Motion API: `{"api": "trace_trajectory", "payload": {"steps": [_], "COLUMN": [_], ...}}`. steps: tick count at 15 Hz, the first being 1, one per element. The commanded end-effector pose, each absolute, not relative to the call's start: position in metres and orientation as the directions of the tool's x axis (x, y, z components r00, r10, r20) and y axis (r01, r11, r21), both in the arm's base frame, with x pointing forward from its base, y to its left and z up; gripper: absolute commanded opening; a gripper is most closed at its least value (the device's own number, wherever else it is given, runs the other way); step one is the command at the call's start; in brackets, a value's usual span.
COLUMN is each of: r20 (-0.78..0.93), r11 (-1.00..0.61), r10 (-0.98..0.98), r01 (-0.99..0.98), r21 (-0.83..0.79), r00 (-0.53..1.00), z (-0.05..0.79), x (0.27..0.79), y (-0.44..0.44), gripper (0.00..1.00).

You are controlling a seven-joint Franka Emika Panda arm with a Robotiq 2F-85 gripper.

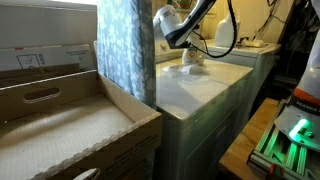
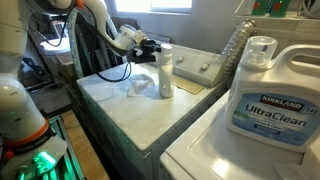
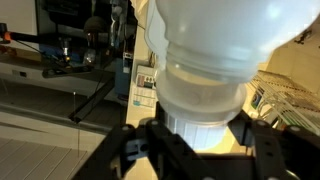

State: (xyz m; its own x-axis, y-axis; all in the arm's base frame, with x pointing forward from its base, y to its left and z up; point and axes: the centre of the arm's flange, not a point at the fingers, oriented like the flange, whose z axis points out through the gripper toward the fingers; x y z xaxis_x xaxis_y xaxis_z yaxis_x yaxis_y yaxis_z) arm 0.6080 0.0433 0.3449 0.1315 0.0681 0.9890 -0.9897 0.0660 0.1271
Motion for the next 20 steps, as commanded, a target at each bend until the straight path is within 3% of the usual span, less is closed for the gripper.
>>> {"api": "trace_trajectory", "payload": {"steps": [1, 10, 11, 16, 17, 20], "r20": [0.985, 0.974, 0.978, 0.976, 0.976, 0.968], "r11": [0.056, 0.053, 0.040, 0.045, 0.043, 0.022], "r10": [0.134, 0.176, 0.155, 0.161, 0.167, 0.205], "r01": [-0.993, -0.989, -0.990, -0.989, -0.990, -0.989], "r21": [0.101, 0.137, 0.139, 0.140, 0.135, 0.145], "r00": [0.108, 0.145, 0.143, 0.146, 0.140, 0.146], "z": [0.333, 0.307, 0.318, 0.317, 0.315, 0.298], "x": [0.600, 0.591, 0.602, 0.601, 0.601, 0.599], "y": [0.042, 0.044, 0.046, 0.047, 0.047, 0.048], "gripper": [0.38, 0.38, 0.63, 0.63, 0.38, 0.38]}}
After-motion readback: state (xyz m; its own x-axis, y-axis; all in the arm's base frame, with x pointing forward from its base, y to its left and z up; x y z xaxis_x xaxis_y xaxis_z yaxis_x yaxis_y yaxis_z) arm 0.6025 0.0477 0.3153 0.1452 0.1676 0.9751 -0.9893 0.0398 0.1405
